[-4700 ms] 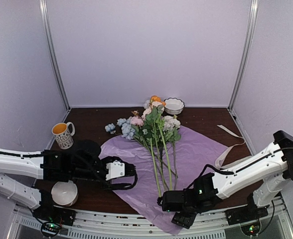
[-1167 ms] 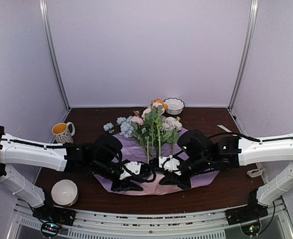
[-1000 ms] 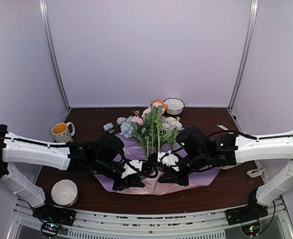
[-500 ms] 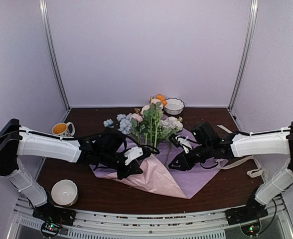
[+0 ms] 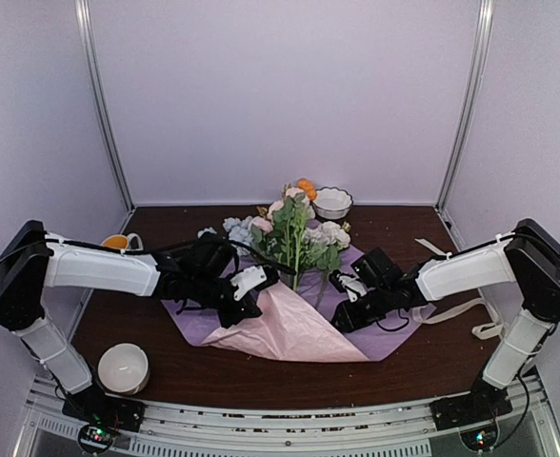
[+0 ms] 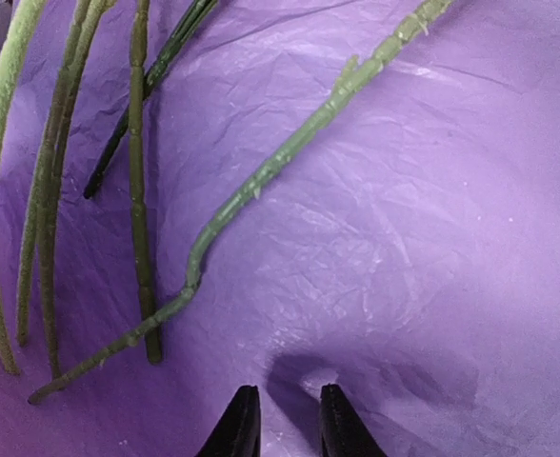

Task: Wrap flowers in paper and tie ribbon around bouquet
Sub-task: Fold the bottom corner of the flattened wrapping paper at the center of the board.

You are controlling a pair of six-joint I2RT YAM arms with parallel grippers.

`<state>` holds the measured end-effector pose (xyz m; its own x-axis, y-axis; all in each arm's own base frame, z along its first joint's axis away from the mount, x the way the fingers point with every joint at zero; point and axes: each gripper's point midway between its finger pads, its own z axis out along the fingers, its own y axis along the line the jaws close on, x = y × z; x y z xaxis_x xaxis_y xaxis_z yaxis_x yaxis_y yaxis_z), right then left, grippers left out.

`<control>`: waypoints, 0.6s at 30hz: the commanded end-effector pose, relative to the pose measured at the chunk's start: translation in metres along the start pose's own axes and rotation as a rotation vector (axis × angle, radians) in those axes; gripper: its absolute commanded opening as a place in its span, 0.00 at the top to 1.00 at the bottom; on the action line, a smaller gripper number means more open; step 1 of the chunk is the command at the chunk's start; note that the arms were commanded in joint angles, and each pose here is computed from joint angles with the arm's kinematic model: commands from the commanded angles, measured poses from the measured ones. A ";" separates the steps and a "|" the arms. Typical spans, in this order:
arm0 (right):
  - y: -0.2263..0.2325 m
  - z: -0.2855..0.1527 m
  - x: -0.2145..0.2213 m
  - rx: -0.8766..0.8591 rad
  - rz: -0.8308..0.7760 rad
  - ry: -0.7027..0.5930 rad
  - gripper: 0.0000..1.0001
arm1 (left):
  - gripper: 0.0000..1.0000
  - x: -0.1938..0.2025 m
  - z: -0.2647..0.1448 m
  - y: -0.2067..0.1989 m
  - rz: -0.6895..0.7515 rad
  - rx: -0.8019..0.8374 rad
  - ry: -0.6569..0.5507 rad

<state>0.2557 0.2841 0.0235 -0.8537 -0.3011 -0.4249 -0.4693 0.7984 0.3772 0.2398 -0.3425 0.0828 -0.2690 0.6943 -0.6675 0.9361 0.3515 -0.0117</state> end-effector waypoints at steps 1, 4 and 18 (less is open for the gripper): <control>-0.029 -0.004 0.024 0.139 0.026 0.068 0.77 | 1.00 0.005 0.016 0.030 -0.018 -0.060 0.049; -0.013 -0.014 0.017 0.068 -0.031 0.058 0.75 | 1.00 0.013 0.028 0.026 -0.014 -0.023 0.071; 0.073 -0.066 -0.030 -0.325 -0.171 -0.165 0.52 | 1.00 -0.001 0.029 0.022 0.026 0.023 0.046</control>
<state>0.2349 0.3065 0.1247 -0.7134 -0.3121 -0.6274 -0.6670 0.5770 0.4714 0.2625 -0.3439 0.0454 -0.2985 0.7468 -0.5943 0.9344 0.3554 -0.0228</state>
